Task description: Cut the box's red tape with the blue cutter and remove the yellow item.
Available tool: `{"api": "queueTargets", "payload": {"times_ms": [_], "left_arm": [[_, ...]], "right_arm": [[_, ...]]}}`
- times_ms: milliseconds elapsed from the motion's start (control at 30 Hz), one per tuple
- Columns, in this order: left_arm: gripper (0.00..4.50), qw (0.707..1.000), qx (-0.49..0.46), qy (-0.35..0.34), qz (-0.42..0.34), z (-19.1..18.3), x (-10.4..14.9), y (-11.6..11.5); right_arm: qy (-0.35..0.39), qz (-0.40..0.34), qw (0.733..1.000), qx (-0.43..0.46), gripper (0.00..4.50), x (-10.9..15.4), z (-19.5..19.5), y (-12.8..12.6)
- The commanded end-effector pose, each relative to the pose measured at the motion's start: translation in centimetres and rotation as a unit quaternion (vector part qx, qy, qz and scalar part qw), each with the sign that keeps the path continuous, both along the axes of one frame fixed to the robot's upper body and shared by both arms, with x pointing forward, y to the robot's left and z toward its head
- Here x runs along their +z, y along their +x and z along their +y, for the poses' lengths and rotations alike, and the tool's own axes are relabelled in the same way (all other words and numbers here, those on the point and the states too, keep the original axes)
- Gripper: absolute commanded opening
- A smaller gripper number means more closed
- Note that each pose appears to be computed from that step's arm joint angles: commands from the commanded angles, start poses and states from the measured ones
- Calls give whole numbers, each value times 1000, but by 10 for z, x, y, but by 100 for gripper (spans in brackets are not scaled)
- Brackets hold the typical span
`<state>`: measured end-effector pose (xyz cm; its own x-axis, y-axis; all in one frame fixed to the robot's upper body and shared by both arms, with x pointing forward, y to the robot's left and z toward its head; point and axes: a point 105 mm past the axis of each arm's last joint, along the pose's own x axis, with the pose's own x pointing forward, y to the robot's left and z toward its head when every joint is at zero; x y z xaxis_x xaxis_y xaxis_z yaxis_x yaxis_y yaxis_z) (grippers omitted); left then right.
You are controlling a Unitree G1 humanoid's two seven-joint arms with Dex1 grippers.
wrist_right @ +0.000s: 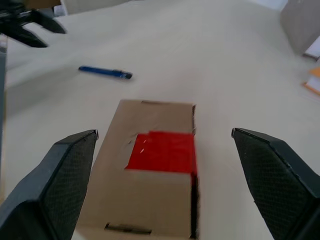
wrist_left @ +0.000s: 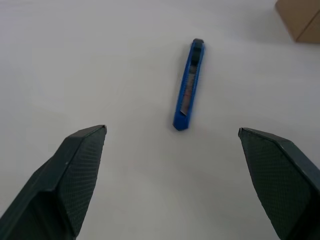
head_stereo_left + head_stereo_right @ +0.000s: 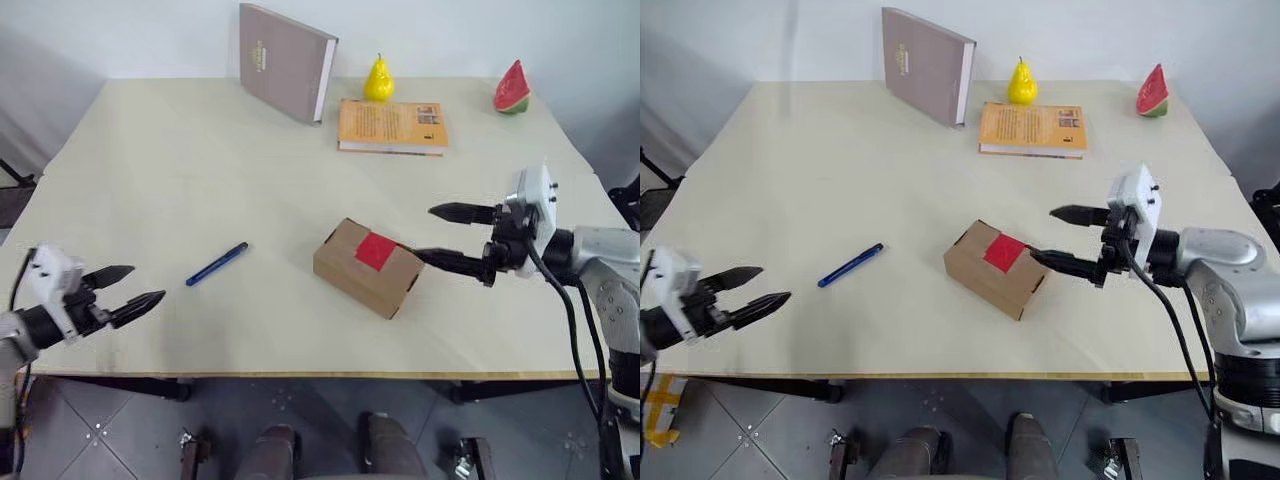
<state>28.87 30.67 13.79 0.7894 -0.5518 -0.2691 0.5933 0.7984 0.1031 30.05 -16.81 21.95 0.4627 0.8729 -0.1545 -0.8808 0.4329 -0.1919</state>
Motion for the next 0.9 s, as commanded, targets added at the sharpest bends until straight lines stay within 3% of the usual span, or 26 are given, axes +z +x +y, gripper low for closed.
{"api": "queueTargets", "payload": {"times_ms": [33, 133, 300, 400, 767, 900], "left_arm": [[450, 999, -25, 26, -8, -10, -10, 21], [450, 998, -60, 30, -1, -23, -16, 37], [450, 991, -84, 81, 64, -23, -39, 42], [390, 991, -79, 77, 70, -19, -41, 42], [51, 990, -99, 68, 71, -24, -34, 40], [43, 988, -125, 75, 58, -30, -25, 33]], "right_arm": [[-3, -44, 999, -5, 447, 13, 2, 0], [-1, -45, 999, -10, 447, 12, 5, -2], [-4, -52, 998, -37, 447, 10, -1, -6], [-2, -53, 997, -49, 450, 10, -5, -9], [-8, -57, 997, -49, 450, 11, -2, -10], [-26, -67, 997, -28, 450, 18, 6, -11]]}}
